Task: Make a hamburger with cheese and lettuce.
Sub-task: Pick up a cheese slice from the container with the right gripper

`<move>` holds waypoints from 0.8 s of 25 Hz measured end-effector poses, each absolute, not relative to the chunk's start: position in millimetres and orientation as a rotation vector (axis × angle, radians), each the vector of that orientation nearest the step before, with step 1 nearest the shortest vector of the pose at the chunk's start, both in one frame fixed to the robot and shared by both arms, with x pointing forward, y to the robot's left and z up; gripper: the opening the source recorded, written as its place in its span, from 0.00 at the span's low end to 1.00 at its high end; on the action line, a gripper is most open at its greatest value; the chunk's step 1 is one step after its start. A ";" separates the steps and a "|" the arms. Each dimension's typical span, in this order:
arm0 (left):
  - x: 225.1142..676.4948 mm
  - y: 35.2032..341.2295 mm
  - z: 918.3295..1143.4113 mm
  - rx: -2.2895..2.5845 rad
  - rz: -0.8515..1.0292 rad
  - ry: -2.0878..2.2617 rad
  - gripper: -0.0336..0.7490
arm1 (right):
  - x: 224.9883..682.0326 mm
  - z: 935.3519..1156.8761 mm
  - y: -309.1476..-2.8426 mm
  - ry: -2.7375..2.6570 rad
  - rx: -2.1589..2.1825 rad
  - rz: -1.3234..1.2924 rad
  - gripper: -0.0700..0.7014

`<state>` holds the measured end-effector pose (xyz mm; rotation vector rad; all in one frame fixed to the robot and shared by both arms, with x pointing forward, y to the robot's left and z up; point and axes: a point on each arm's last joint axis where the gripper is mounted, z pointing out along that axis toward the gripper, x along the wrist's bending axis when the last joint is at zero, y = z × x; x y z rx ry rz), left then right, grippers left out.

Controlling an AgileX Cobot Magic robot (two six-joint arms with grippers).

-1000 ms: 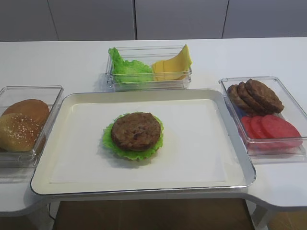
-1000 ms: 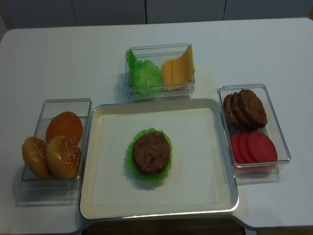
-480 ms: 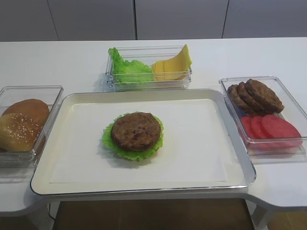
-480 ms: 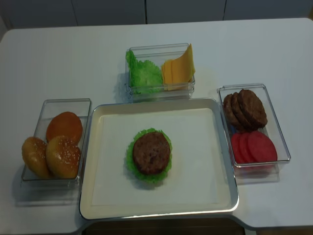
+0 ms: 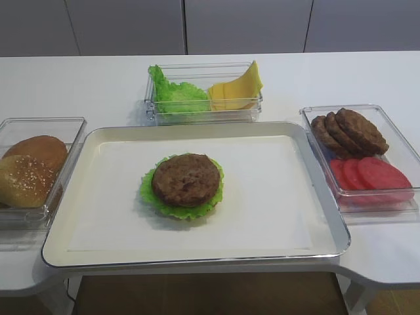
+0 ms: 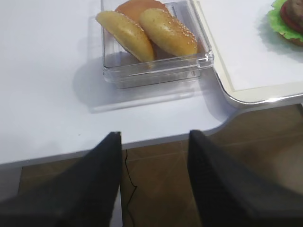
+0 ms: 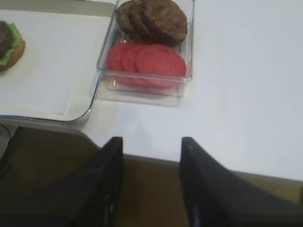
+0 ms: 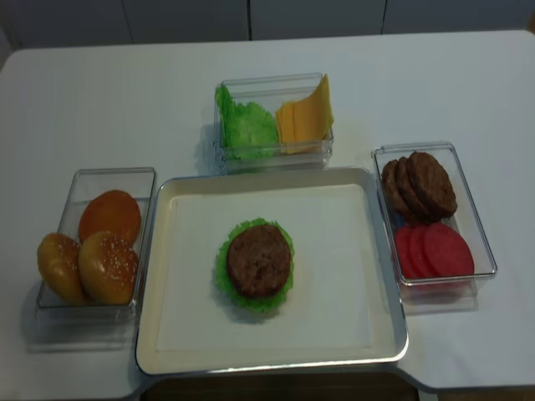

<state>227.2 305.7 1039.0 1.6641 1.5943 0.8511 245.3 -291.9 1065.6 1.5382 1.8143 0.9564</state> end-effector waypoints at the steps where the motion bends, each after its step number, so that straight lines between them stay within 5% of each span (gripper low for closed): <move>1: 227.2 305.7 1039.0 1.664 0.851 1.594 0.48 | 249.6 1071.2 -291.4 1.820 1.529 0.951 0.50; 13: 227.2 305.7 1039.0 1.664 0.851 1.594 0.48 | 348.6 1146.5 -272.0 1.945 1.674 0.950 0.50; 20: 227.2 305.7 1039.0 1.664 0.851 1.594 0.48 | 420.3 1169.4 -260.3 2.101 1.800 0.825 0.50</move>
